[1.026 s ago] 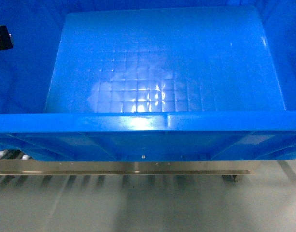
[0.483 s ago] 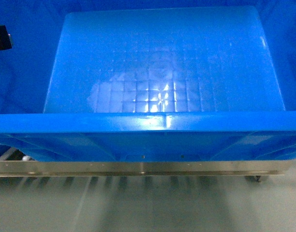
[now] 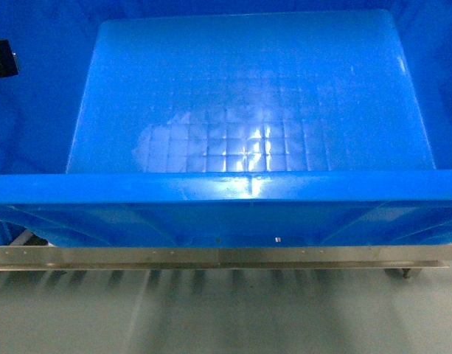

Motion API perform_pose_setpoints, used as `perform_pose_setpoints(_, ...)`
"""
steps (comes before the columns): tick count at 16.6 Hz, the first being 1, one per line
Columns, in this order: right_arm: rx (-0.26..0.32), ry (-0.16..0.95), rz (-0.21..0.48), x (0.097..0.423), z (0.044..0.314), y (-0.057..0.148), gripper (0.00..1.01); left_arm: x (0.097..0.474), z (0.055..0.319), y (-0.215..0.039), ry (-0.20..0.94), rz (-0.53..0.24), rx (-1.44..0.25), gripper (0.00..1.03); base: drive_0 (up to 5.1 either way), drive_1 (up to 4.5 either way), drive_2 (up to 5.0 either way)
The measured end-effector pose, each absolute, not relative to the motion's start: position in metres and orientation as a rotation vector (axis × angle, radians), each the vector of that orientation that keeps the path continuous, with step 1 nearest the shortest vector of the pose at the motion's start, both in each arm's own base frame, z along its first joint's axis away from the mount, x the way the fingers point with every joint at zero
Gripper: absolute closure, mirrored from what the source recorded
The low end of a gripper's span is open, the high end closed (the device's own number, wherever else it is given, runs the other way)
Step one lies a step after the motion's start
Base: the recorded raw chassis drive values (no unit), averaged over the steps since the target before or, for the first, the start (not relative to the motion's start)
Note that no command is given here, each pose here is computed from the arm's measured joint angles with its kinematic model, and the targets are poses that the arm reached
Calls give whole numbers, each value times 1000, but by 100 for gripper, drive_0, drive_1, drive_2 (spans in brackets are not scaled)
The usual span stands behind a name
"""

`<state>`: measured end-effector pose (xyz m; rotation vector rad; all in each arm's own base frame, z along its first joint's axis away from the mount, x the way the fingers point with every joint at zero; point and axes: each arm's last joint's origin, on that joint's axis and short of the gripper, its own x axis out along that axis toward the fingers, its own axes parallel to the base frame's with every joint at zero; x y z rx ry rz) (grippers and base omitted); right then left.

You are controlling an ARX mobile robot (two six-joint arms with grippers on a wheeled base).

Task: Place box next to blue box on left shelf

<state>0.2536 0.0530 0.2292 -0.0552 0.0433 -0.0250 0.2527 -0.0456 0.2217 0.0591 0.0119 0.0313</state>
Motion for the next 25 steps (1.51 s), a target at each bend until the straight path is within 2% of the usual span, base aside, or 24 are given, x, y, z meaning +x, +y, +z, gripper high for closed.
perform_pose_setpoints(25, -55, 43, -27, 254, 229, 53, 80, 253, 222, -46, 10, 30, 59, 84, 0, 0, 0)
